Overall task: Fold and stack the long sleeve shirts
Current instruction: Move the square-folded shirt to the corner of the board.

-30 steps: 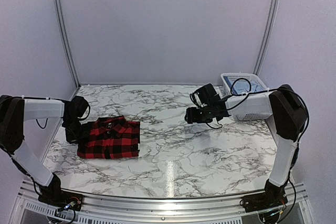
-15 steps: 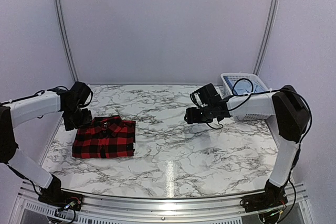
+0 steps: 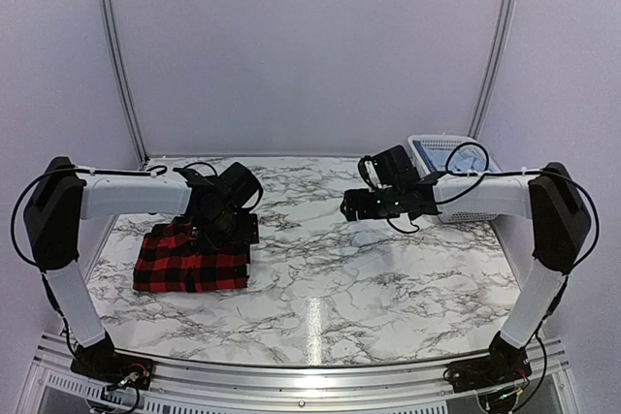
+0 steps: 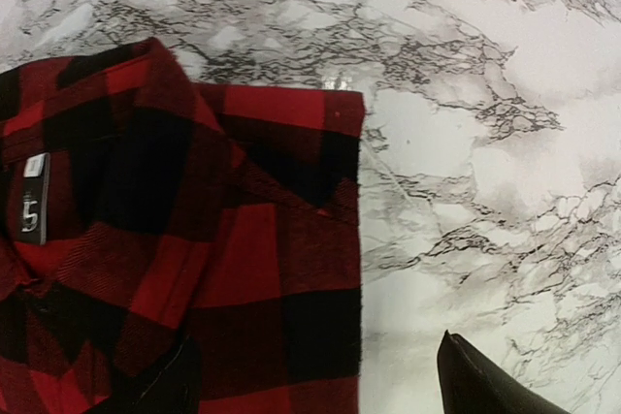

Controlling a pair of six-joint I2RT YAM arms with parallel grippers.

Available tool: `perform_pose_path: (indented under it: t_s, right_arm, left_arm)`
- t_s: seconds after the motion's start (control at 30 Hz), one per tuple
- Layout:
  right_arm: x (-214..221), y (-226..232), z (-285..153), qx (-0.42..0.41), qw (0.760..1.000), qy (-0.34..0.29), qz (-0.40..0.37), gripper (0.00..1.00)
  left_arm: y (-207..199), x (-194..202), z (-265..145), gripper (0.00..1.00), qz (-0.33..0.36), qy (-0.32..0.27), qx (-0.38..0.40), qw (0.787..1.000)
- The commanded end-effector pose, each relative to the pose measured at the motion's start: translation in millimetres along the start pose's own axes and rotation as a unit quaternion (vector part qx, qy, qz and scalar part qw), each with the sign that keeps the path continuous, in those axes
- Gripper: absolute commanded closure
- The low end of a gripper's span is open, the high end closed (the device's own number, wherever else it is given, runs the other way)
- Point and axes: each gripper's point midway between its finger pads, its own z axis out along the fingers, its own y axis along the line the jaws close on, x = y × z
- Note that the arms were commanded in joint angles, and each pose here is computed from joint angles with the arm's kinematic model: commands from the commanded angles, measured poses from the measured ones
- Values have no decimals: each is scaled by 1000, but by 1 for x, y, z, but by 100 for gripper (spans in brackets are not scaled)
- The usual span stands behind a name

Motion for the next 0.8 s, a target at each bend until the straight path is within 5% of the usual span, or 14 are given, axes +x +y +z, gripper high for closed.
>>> perform_pose_path:
  t_s: [0.0,0.77]
  right_arm:
    - [-9,-2,-16,10,1000,-28,7,8]
    - [-38,-9,-66,21,990,-140,0,1]
  left_arm:
    - [-30,-7,5,14,-33,-13,41,999]
    - [6,41,41,14,-61,17,57,996]
